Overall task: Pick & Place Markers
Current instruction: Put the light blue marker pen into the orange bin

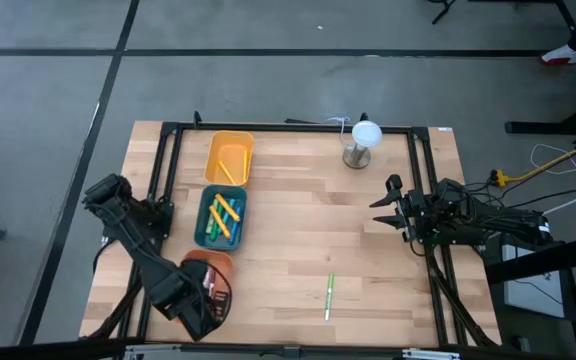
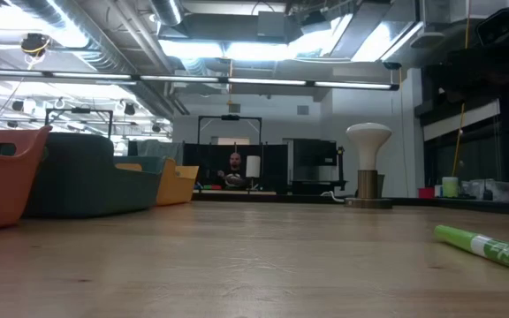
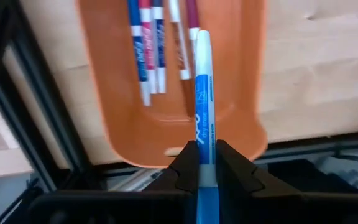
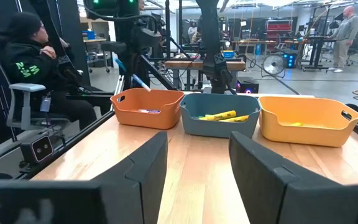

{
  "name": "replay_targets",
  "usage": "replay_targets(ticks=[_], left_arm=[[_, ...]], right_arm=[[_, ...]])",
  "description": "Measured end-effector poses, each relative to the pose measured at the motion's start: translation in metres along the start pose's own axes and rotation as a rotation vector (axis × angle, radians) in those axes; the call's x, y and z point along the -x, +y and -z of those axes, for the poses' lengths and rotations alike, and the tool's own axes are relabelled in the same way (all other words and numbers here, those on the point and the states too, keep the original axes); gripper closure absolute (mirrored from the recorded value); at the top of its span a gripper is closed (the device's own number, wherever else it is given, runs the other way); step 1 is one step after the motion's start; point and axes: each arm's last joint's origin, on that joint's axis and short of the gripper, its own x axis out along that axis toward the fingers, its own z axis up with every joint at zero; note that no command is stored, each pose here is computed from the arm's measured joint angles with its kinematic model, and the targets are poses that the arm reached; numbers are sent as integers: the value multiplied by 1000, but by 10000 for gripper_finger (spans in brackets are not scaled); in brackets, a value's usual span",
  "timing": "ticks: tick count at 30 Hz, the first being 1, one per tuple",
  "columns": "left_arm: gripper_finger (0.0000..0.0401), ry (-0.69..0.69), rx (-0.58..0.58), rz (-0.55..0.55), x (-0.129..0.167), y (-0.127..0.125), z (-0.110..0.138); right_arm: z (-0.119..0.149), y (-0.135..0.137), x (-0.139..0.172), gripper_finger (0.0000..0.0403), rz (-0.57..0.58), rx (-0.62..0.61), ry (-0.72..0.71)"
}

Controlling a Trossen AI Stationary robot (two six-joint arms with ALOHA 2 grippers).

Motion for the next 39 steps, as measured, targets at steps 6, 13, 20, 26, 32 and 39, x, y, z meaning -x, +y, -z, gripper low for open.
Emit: replay_targets(ticks=[6, 13, 20, 26, 32, 39], left_arm=[[375, -93, 9, -20, 0, 10, 1], [375, -230, -4, -61, 2, 17, -8], [374, -263, -6, -69, 2, 19, -10], [374, -281, -26, -49, 2, 18, -11], [348, -268, -55, -52, 2, 17, -10], [305, -263, -54, -48, 2, 15, -11]], right_arm=[[0, 0, 0, 233, 0, 0, 0], [0, 0, 0, 233, 0, 0, 0], [0, 0, 0, 233, 0, 0, 0], [0, 0, 0, 233, 0, 0, 0], [0, 0, 0, 233, 0, 0, 0], [0, 0, 0, 233, 0, 0, 0]])
